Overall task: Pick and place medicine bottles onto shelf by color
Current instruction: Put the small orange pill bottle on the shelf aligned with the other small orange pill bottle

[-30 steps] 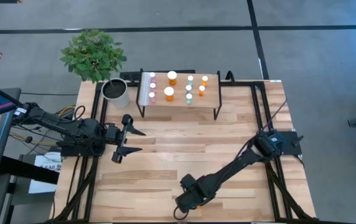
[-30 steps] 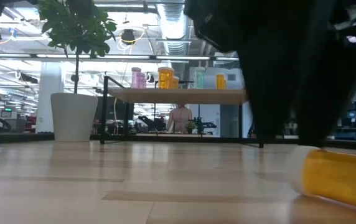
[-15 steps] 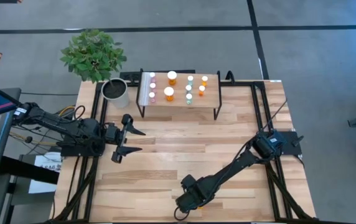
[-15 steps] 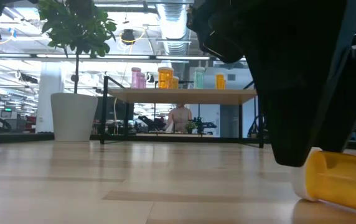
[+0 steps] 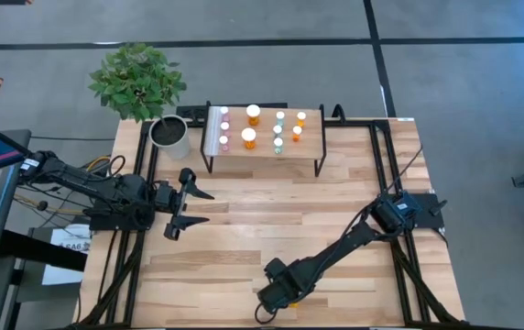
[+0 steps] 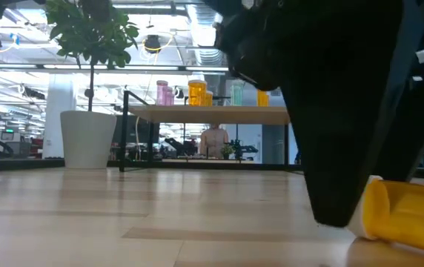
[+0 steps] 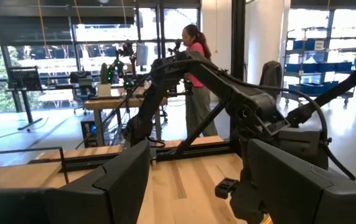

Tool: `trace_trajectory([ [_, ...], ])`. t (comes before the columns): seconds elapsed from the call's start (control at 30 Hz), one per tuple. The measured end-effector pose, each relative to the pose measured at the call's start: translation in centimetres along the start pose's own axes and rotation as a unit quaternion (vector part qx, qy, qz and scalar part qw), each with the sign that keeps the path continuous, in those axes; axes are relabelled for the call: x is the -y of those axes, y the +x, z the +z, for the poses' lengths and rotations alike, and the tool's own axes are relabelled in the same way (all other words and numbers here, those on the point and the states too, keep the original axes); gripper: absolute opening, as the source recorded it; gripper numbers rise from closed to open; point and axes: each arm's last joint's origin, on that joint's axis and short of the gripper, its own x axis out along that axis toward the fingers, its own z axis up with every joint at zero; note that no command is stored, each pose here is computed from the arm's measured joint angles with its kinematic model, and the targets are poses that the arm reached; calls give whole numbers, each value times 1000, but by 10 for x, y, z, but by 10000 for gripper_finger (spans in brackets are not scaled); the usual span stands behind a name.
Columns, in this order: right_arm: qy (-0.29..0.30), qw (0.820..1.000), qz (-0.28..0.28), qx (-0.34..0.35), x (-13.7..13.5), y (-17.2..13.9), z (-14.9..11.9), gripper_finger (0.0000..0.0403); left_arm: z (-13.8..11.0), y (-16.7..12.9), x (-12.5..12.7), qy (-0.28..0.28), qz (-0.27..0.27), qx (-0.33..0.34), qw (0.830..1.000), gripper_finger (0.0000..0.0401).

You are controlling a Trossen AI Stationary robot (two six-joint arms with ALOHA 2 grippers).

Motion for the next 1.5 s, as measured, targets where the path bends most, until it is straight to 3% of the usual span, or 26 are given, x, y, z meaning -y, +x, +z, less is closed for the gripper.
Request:
trace_trajectory([
  [0.53, -2, 1000, 2, -9, 3, 3, 0, 164, 0, 0, 0, -2, 0, 1, 1000, 258],
  [0.67, -1, 1000, 1, 28, 3, -1, 1, 148, 0, 0, 0, -2, 0, 1, 1000, 258],
  [0.9, 0, 986, -9, 168, 9, -45, 4, 147, 0, 0, 0, -2, 0, 0, 1000, 258],
  [1.0, 3, 965, -17, 263, 16, -77, 4, 149, 0, 0, 0, -2, 0, 1, 1000, 258],
  [1.07, 4, 940, -31, 341, 23, -100, 3, 149, 0, 0, 0, -2, 0, 0, 1000, 258],
  [1.2, 6, 866, -62, 497, 40, -138, 4, 148, 0, 0, 0, -2, 0, 1, 1000, 258],
  [1.3, 12, 817, -79, 571, 57, -154, 9, 148, 0, 0, 0, -1, 0, 0, 1000, 258],
  [1.5, 45, 793, -116, 596, 101, -151, 35, 148, 0, 0, 0, 3, 0, 1, 1000, 258],
])
